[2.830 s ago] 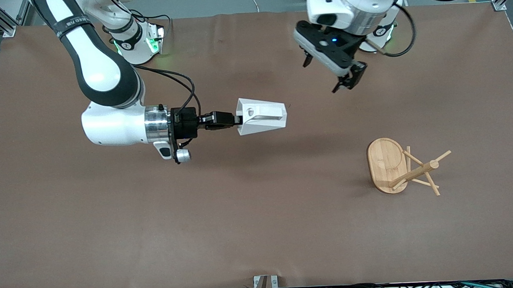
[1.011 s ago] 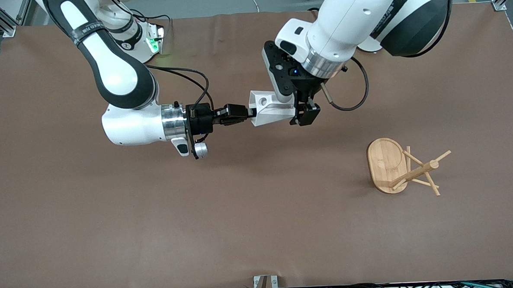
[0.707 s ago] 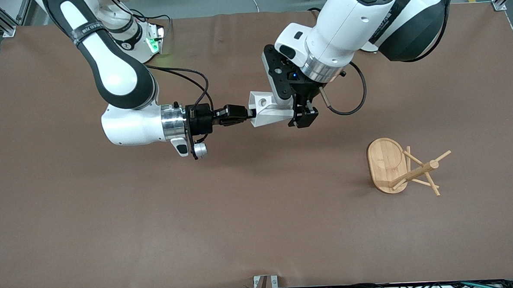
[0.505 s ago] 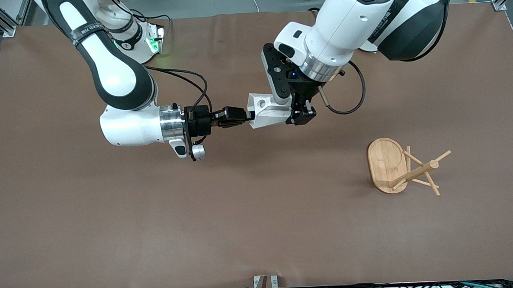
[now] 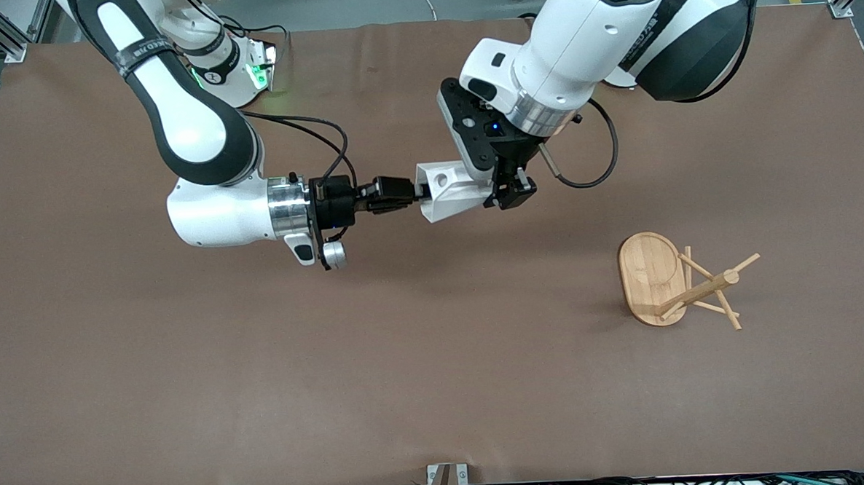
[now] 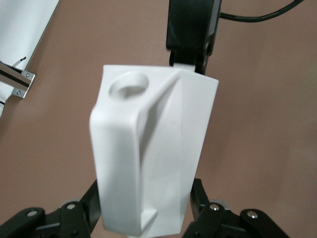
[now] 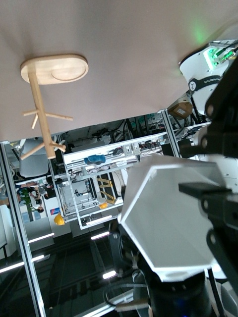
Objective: Hang cup on rack
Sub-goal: 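Carry the cup with the left gripper while the right gripper withdraws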
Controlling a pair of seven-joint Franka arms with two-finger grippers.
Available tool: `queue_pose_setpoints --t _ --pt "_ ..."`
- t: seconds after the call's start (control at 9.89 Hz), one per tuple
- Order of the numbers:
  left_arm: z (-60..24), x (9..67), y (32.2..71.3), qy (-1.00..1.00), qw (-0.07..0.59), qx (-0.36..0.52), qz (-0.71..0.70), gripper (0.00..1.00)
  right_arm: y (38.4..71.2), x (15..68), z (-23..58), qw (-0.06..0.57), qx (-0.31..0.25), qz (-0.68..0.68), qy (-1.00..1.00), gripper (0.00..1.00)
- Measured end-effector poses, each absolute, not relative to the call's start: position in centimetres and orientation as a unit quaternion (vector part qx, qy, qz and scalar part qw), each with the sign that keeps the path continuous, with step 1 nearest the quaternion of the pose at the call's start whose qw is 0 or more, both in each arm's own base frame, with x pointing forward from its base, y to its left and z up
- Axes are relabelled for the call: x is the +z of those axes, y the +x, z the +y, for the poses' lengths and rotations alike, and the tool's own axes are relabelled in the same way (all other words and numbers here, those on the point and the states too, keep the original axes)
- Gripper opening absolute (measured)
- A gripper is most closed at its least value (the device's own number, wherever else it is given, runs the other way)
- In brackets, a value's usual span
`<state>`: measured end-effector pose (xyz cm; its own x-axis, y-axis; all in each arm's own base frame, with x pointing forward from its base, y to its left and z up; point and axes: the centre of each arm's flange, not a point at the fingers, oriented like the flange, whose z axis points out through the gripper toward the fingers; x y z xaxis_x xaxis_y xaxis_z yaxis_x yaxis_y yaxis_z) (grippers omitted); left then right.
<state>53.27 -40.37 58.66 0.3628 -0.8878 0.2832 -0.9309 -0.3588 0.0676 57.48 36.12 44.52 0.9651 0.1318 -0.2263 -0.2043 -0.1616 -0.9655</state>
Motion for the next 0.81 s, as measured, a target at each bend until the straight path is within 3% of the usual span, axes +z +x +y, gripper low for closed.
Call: queue_pose_setpoints --t 0.2,0.4,0.51,0.81 --pt "-39.5 58.6 53.9 0.845 0.110 0.093 -0.515 0.73 58.7 46.0 33.1 0.648 0.120 0.015 -0.752 0.65" --pt "-37.8 58.7 54.8 0.876 0.109 0.083 -0.462 0.71 60.1 46.8 28.5 0.601 0.085 -0.003 -0.795 0.94" --pt "-37.1 58.9 55.1 0.893 0.110 0.078 -0.430 0.71 60.6 47.0 25.7 0.554 0.066 -0.015 -0.830 1.00" --pt "-34.4 58.8 56.9 0.921 0.108 0.074 -0.367 0.71 59.8 50.0 15.4 0.389 0.039 -0.007 -0.921 1.00"
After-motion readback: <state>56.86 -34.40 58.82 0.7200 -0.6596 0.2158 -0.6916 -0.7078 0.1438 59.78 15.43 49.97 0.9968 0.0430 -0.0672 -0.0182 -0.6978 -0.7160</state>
